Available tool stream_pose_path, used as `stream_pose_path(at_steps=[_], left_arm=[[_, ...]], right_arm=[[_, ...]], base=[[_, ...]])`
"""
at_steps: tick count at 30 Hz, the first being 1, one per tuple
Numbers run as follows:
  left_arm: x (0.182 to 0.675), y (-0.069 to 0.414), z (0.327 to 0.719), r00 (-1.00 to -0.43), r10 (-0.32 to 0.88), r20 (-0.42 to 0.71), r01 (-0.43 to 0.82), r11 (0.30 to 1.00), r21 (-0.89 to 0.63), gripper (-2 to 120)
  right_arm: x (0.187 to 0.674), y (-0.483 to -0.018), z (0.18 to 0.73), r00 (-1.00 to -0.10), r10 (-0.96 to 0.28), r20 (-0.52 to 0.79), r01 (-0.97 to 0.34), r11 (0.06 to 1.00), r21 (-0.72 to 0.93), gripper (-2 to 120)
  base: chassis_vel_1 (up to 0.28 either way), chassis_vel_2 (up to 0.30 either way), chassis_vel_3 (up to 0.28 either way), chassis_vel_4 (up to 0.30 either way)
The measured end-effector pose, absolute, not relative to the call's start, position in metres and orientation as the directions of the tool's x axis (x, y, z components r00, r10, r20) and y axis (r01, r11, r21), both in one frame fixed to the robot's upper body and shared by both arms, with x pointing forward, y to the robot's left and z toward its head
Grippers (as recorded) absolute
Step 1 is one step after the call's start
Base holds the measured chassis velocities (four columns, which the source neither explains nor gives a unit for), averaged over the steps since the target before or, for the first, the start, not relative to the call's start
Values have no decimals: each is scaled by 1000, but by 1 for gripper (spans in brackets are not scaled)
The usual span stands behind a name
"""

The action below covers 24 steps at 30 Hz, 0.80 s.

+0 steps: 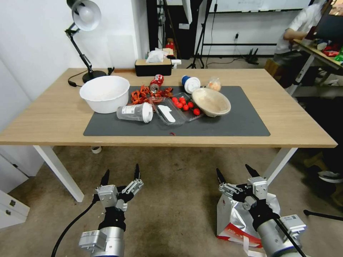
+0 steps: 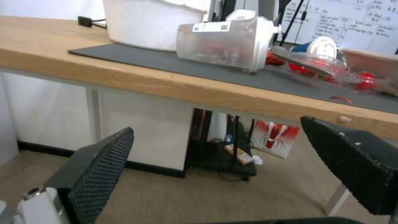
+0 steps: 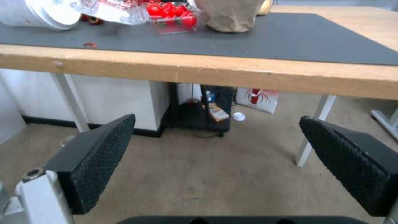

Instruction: Pick up the food delivery bag from the floor and place it on the table.

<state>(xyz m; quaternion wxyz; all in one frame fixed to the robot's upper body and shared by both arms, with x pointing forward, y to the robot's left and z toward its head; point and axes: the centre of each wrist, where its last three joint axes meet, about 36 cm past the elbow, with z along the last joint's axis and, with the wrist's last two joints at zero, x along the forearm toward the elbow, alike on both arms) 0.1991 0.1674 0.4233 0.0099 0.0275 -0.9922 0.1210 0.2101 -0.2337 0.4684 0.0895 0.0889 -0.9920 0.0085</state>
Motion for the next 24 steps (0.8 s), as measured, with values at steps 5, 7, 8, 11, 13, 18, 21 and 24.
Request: stream_pose_path(at_steps=[5,7,8,11,13,18,21,24], left_arm=[[199,167,423,-998,-52,27,-57,969,-240,100],[199,167,423,-998,-52,28,-57,969,-241,100],[199,167,423,-998,-51,29,-57,968,-243,100],[199,167,423,-998,-49,30,-55,968,-243,100],[199,167,423,-998,-48,30,-54,968,-243,100],[199,167,422,-998,-46,31,-52,968,-244,100],[199,167,421,-998,-45,32,-52,968,-245,100],[199,167,421,-999,-43,31,-49,968,-246,100]], right_arm=[[210,-234,468,-968,-176,180,-179,984,0,100],[210,-234,468,-968,-176,180,-179,984,0,100],[210,-234,468,-968,-176,181,-179,984,1,100],[210,-234,467,-967,-176,181,-179,984,1,100],[210,-234,467,-967,-176,182,-179,984,1,100],[210,-234,467,-967,-175,183,-177,984,3,100],[210,-234,467,-968,-173,183,-175,985,7,100],[209,-233,467,-968,-173,182,-173,985,16,100]], base=[[0,0,0,0],[0,0,0,0],[0,0,0,0],[0,0,0,0],[0,0,0,0],[0,0,0,0],[0,0,0,0],[0,0,0,0]])
